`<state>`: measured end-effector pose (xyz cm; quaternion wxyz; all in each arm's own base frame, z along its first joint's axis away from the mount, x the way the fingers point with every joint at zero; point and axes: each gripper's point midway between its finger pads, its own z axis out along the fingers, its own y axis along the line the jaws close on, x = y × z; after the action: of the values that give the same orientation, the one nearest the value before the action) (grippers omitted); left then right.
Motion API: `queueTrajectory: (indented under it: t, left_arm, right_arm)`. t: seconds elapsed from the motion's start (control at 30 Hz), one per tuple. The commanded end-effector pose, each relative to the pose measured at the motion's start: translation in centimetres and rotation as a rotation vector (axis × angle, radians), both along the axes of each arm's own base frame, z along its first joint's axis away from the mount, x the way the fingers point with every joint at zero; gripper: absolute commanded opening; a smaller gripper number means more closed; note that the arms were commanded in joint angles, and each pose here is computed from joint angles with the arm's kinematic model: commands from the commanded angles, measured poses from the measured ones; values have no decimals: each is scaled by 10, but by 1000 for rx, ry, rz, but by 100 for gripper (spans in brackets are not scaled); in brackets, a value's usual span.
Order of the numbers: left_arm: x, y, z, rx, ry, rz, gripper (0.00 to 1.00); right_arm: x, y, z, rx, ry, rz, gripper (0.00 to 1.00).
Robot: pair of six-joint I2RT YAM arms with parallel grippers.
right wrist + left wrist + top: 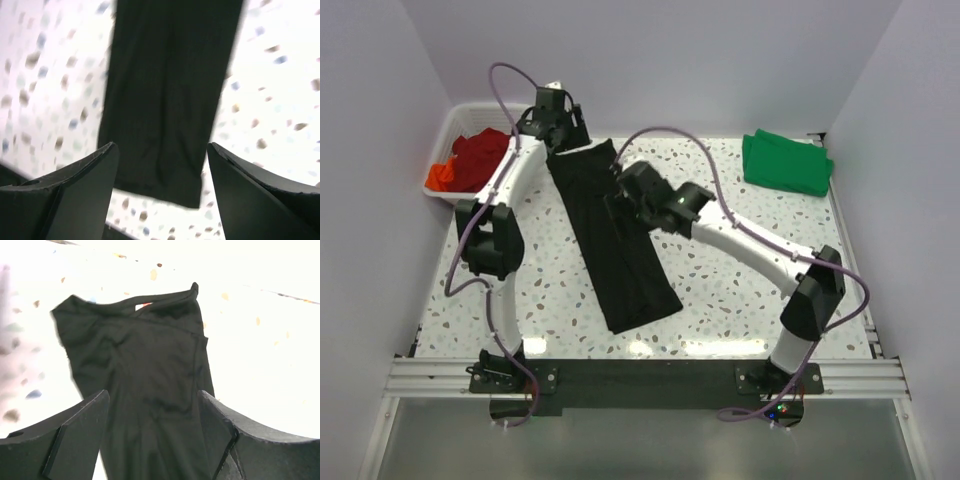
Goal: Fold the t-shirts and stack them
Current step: Fold the tshirt
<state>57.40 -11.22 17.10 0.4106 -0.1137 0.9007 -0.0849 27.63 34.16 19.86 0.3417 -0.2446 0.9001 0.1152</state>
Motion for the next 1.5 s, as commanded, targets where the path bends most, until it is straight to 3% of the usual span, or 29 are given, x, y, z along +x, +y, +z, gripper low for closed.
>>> queueTrajectory:
  t: [0.0, 0.13, 0.33, 0.73, 1.07, 1.47]
  left_arm:
    - [-48, 8, 14, 21, 65, 60, 76]
    - [-92, 7, 13, 42, 126, 126, 76]
    - [-152, -21, 10, -11, 166, 82, 76]
    - [-248, -63, -47, -69, 300, -100, 75]
    - [-289, -124, -93, -98, 391, -215, 75]
    - [-310, -138, -126, -72, 440, -298, 75]
  right_arm:
    - [101, -48, 14, 38, -62, -256, 76]
    - [167, -68, 29, 89, -61, -314, 76]
    - [212, -70, -5, 75, -1, -296, 76]
    - [228, -22, -47, 139, -16, -170, 76]
    - [242, 29, -80, 145, -52, -83, 77]
    - [242, 55, -101, 150, -55, -39, 79]
